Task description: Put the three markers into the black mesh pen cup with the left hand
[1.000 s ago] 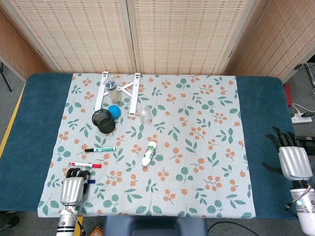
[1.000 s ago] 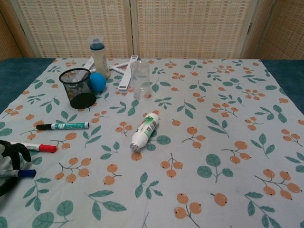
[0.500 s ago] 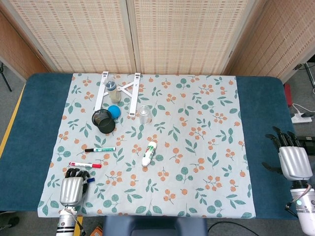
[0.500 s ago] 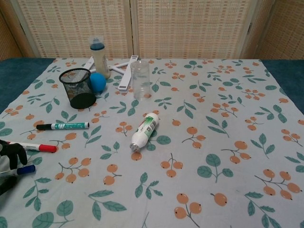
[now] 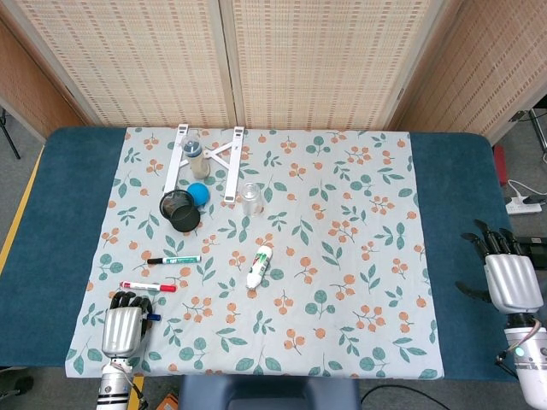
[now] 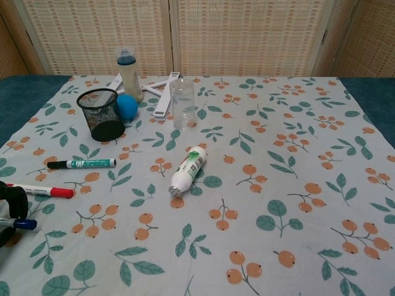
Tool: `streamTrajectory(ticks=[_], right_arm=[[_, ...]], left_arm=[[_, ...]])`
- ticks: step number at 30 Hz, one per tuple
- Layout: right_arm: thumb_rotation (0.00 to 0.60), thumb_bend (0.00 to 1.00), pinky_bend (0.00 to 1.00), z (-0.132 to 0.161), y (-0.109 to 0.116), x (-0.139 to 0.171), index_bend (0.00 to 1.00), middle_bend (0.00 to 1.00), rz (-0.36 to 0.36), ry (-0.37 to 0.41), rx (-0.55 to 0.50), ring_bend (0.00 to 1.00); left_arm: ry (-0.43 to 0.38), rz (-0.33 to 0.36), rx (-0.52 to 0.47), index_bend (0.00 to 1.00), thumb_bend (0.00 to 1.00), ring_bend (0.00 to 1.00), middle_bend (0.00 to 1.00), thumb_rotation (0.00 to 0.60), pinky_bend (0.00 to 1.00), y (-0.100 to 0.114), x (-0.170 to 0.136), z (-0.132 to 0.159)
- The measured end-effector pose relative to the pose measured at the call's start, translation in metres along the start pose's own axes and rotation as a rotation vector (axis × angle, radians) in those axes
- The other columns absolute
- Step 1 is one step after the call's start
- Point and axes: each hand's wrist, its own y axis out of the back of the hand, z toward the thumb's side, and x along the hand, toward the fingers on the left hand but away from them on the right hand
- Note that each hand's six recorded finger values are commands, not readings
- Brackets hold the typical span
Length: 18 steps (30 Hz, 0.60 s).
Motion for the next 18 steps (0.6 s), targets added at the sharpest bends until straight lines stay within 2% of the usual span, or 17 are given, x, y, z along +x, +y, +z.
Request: streamTrajectory(ticks=[7, 10, 14, 18], right_arm=[[0.6, 0.02, 0.09, 0.001, 0.0, 0.0, 0.24, 0.06, 0.001, 0.003, -0.004, 0.16], [0.6, 0.02, 0.09, 0.001, 0.0, 0.0, 0.24, 0.06, 0.003, 0.005, -0.007, 0.16], [0.6, 0.02, 0.09, 0.0, 0.0, 0.0, 0.24, 0.06, 0.006, 0.006, -0.014, 0.16], [0.6, 0.02, 0.09, -0.001, 0.002, 0.001, 0.24, 0.06, 0.001, 0.007, -0.019, 0.16]], left_arm=[[-0.006, 0.043, 0.002, 0.56, 0.33, 0.28, 0.58, 0.6, 0.23, 0.012, 0.002, 0.0], [-0.008, 0.084, 0.005, 0.56, 0.33, 0.28, 0.58, 0.6, 0.23, 0.028, 0.008, -0.001], [-0.011, 0.159, -0.015, 0.56, 0.33, 0.28, 0.58, 0.6, 0.23, 0.064, 0.021, -0.004], [-0.05, 0.233, -0.052, 0.56, 0.33, 0.28, 0.58, 0.6, 0.23, 0.119, 0.043, -0.011]])
